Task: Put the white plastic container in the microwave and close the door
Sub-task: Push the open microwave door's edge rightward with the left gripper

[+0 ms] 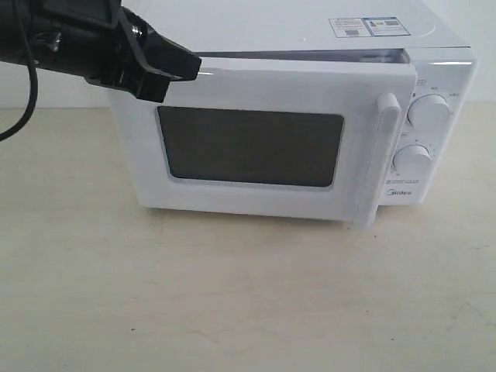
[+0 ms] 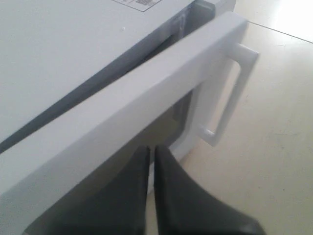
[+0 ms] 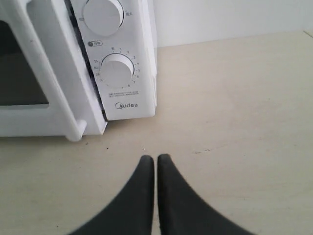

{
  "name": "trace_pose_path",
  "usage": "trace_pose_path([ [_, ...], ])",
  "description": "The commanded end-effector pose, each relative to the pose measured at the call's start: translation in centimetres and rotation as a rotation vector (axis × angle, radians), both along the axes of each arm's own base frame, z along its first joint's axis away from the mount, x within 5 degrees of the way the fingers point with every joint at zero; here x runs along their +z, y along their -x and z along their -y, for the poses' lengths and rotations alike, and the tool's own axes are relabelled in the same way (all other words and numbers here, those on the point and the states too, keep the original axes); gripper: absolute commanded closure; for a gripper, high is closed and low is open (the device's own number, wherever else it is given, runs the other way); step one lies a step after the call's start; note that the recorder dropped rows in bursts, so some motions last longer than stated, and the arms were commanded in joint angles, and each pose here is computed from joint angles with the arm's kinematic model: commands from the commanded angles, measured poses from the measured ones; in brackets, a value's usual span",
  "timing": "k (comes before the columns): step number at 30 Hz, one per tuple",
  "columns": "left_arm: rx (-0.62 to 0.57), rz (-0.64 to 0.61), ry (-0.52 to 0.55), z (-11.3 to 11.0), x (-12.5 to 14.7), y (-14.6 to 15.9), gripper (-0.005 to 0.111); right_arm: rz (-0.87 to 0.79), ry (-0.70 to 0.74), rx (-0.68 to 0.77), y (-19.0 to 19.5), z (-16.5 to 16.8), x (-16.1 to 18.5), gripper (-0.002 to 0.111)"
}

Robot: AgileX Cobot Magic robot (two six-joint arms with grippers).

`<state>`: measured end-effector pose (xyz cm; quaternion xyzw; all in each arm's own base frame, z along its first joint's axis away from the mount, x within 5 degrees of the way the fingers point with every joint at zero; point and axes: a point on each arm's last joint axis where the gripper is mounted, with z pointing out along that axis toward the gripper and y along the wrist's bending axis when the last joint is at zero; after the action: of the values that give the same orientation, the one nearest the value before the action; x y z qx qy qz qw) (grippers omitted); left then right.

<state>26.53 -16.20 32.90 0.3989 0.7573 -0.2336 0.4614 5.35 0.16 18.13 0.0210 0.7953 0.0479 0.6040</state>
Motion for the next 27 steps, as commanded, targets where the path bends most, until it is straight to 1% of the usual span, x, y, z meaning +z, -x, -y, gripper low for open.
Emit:
trace_pose_path([
  [1, -0.039, 0.006, 0.021, 0.1, 1.0, 0.8, 0.102, 0.011, 0.014, 0.004, 0.0, 0.0, 0.1, 0.108],
  [14, -0.084, -0.013, 0.03, 0.2, 1.3, 1.6, 0.102, 0.013, 0.015, 0.004, 0.0, 0.0, 0.1, 0.108],
  [16, -0.089, -0.026, 0.036, 0.2, 1.3, 1.7, 0.102, 0.031, 0.038, 0.008, 0.0, 0.0, 0.2, 0.108],
  [19, -0.104, -0.04, 0.037, 0.3, 1.2, 1.8, 0.102, 0.119, 0.04, 0.017, -0.2, -0.1, 1.0, 0.108],
  [20, -0.108, -0.043, 0.036, 0.3, 1.2, 1.9, 0.102, 0.163, 0.022, 0.02, -0.2, -0.1, 1.4, 0.108],
  [22, -0.116, -0.048, 0.036, 0.3, 1.2, 2.0, 0.102, 0.254, -0.075, 0.022, -0.3, -0.3, 2.3, 0.108],
  [23, -0.12, -0.051, 0.036, 0.4, 1.2, 2.0, 0.102, 0.303, -0.096, 0.026, -0.3, -0.3, 2.8, 0.108],
  [27, -0.13, -0.062, 0.037, 0.4, 1.2, 2.1, 0.102, 0.473, -0.116, 0.044, -0.1, -0.4, 4.3, 0.108],
])
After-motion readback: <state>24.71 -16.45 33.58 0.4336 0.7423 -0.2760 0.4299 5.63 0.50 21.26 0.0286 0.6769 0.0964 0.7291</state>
